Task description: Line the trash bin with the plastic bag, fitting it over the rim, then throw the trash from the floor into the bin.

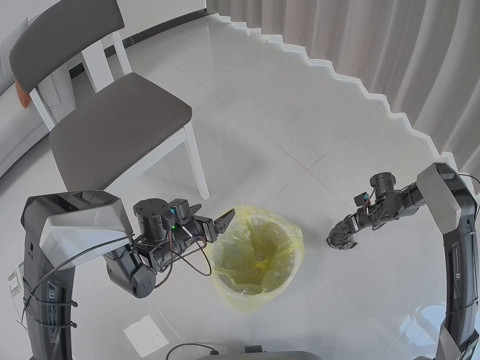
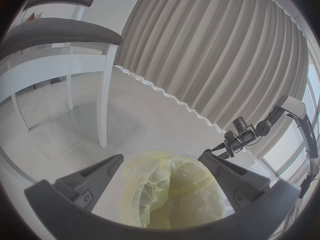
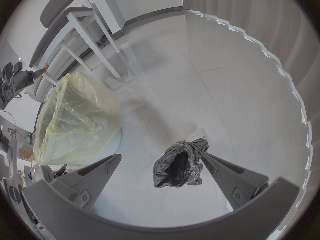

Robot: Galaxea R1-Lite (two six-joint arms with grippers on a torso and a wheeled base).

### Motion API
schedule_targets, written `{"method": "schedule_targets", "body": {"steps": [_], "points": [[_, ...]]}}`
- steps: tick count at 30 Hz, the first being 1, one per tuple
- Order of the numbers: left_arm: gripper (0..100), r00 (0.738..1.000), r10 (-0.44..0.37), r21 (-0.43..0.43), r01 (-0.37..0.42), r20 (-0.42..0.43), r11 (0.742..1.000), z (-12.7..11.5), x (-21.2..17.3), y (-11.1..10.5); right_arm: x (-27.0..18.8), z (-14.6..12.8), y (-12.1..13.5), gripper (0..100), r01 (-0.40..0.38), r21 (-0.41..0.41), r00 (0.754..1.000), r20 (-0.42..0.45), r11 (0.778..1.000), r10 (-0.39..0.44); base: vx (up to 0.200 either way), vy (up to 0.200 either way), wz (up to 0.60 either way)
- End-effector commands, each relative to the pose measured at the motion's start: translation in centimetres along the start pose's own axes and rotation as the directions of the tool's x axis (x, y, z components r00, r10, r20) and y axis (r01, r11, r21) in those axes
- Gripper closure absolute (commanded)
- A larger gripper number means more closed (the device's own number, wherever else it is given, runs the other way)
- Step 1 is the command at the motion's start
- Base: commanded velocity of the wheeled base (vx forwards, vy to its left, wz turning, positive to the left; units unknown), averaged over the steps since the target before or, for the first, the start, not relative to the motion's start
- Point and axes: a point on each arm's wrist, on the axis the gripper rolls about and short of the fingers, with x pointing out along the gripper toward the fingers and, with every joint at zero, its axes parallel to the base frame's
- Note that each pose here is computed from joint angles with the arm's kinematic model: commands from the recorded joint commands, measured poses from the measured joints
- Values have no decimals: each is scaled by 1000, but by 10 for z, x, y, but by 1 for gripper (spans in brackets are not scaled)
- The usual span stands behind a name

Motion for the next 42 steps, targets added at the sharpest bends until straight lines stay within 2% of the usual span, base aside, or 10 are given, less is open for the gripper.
{"method": "schedule_targets", "body": {"steps": [1, 8, 21, 22, 34, 42], "points": [[0, 1000, 13, -5, -13, -13, 1000, -7, -2, 5, 21, -6, -9, 0, 13, 10, 999, -29, 1000, -13, 0, 0, 0], [0, 1000, 16, -6, -16, -19, 1000, -12, -1, 7, 32, -8, -12, 0, 7, 23, 998, -65, 1000, -5, 0, 0, 0], [0, 1000, 31, -1, -31, -3, 1000, -7, -2, 8, 43, -15, -15, 0, 5, 24, 996, -88, 1000, -3, 0, 0, 0], [0, 999, 34, -2, -34, -2, 999, -8, -2, 8, 43, -15, -15, 100, 5, 24, 996, -88, 1000, -3, 0, 0, 0], [0, 999, 53, -1, -53, 8, 999, -10, -2, 11, 37, -17, -15, 100, 11, 33, 994, -105, 999, -7, 0, 0, 0], [0, 995, 99, -9, -99, 1, 995, -12, -11, 25, -24, 8, 4, 100, 26, 9, 996, -90, 1000, -25, 0, 0, 0]]}}
